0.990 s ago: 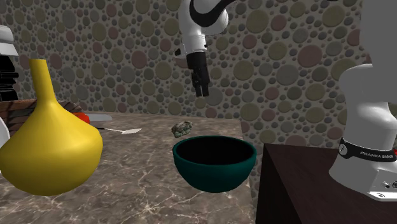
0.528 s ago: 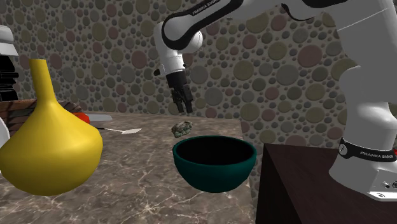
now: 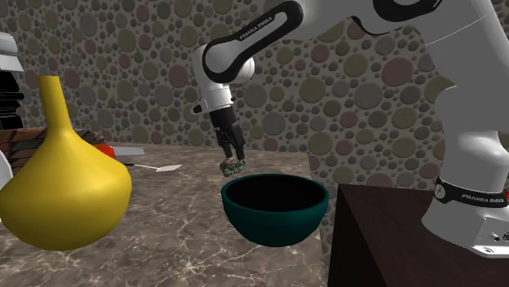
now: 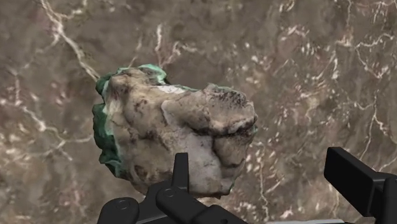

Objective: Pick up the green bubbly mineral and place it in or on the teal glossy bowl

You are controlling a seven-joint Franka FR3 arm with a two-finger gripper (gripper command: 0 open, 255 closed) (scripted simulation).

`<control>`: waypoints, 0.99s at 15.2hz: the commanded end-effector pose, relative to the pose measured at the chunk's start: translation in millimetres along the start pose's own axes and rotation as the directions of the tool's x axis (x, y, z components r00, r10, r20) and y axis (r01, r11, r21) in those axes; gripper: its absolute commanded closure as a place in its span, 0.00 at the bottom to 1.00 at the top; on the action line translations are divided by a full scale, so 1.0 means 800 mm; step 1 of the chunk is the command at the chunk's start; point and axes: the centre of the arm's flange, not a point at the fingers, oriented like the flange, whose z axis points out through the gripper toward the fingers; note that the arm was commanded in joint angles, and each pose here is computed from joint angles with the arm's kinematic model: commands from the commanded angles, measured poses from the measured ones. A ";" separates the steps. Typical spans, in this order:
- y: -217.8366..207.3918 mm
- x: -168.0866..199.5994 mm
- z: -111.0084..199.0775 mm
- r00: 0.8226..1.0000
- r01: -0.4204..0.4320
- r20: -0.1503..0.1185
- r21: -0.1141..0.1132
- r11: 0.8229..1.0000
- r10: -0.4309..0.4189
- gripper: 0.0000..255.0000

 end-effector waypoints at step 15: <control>-0.001 0.003 0.004 1.000 0.001 0.002 0.003 1.000 -0.001 1.00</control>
